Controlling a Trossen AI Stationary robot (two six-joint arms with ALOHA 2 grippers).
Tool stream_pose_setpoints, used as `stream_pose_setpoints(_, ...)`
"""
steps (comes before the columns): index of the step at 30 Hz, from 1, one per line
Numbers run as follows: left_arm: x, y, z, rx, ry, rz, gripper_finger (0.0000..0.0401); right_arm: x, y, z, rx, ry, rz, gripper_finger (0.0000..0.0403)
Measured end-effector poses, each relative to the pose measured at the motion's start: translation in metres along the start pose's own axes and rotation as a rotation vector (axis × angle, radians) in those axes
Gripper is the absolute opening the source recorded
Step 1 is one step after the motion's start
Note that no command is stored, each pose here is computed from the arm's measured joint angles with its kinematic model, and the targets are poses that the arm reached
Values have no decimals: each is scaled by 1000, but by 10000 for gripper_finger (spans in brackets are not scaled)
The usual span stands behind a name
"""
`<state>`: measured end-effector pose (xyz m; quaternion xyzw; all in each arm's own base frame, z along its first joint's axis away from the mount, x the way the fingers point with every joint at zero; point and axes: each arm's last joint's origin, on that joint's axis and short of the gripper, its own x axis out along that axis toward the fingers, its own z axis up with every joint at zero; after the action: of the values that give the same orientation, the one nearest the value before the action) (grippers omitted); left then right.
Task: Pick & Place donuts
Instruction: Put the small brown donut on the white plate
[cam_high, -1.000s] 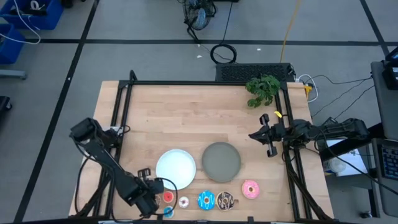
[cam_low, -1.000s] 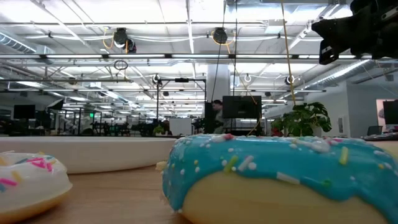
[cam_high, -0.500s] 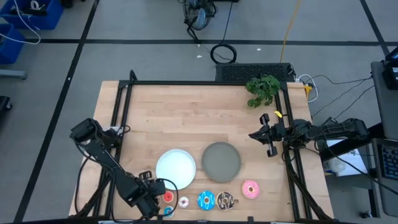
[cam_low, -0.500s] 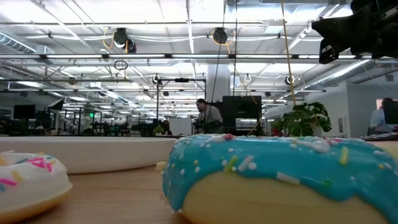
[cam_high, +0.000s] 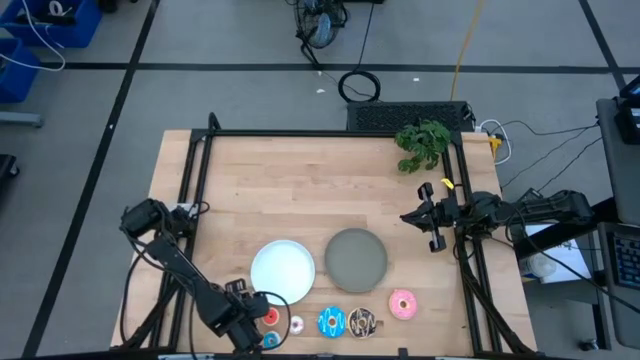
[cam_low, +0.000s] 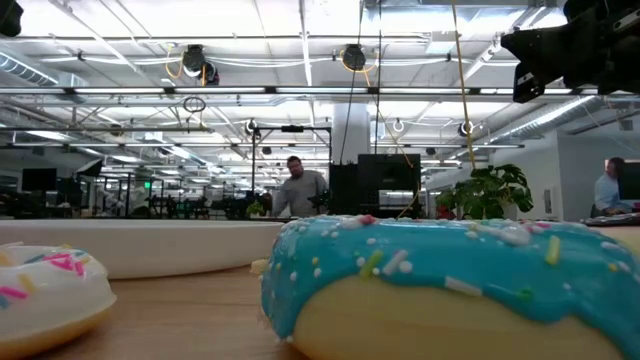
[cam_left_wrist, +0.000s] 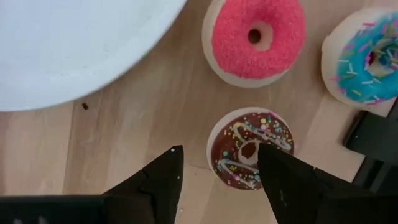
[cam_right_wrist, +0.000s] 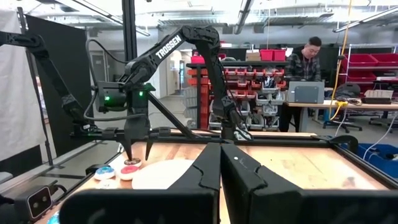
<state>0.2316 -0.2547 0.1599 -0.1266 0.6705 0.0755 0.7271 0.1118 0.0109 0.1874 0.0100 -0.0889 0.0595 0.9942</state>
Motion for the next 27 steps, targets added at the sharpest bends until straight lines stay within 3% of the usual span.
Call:
stream_pose_setpoints(22, 13, -1, 4, 33, 29, 7, 206, 0, 0, 1, -1, -13, -1, 0)
stream_pose_setpoints(27, 13, -1, 4, 32, 31, 6, 177, 0, 0, 3, -1, -31, -1, 0)
